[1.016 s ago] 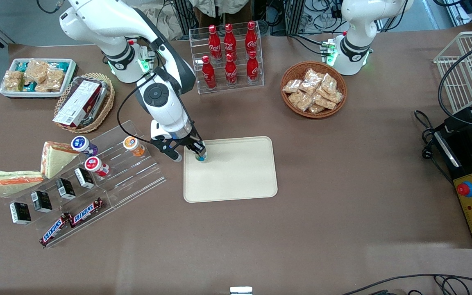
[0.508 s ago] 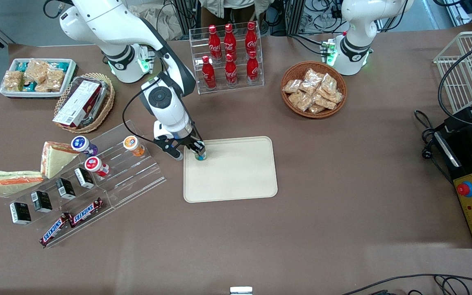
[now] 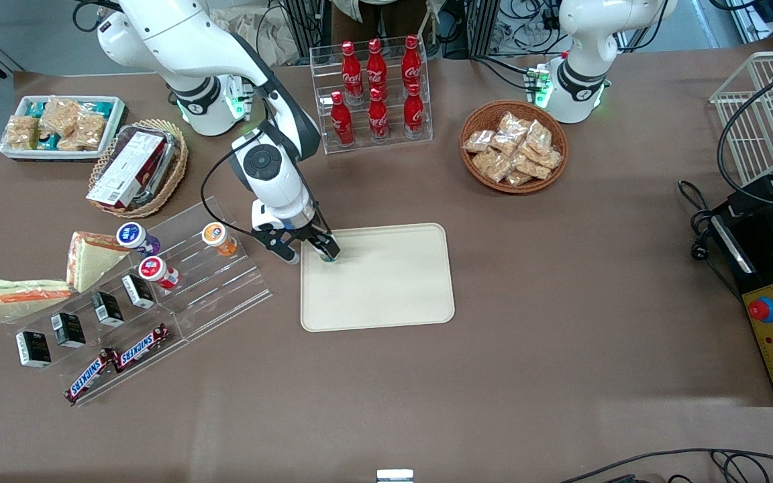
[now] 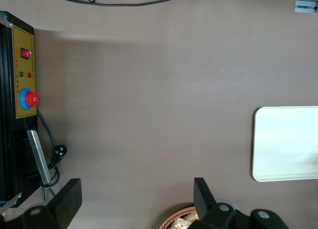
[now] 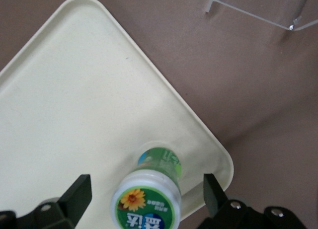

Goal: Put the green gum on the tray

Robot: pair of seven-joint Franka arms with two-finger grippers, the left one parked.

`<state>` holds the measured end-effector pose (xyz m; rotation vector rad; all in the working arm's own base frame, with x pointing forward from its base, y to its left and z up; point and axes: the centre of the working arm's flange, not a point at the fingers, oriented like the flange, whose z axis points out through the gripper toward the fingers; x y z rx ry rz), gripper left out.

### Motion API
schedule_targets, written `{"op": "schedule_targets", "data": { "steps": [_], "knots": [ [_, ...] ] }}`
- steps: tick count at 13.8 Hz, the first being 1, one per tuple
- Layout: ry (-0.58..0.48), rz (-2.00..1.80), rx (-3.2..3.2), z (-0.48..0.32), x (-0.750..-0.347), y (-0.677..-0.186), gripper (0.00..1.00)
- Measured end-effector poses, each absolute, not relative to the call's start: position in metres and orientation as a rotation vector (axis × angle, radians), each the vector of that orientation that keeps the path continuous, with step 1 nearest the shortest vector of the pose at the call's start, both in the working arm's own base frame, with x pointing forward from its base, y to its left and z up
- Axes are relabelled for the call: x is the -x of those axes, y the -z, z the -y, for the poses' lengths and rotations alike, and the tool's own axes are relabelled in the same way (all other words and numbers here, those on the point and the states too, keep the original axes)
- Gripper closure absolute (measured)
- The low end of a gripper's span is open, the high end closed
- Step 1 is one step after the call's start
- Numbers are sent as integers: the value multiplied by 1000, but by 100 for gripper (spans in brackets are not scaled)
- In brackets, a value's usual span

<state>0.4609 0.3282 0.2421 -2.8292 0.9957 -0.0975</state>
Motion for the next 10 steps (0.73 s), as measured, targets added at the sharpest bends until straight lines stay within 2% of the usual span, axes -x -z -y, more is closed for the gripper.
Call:
{"op": "schedule_targets", "data": {
  "steps": [3,5,10],
  "knots": [
    [136,-926,2853,-336,-468,-268,0],
    [122,-882,2930,-346,-476,-311,0],
    [77,-584,3059,-365,-475,-499,0]
  ]
}}
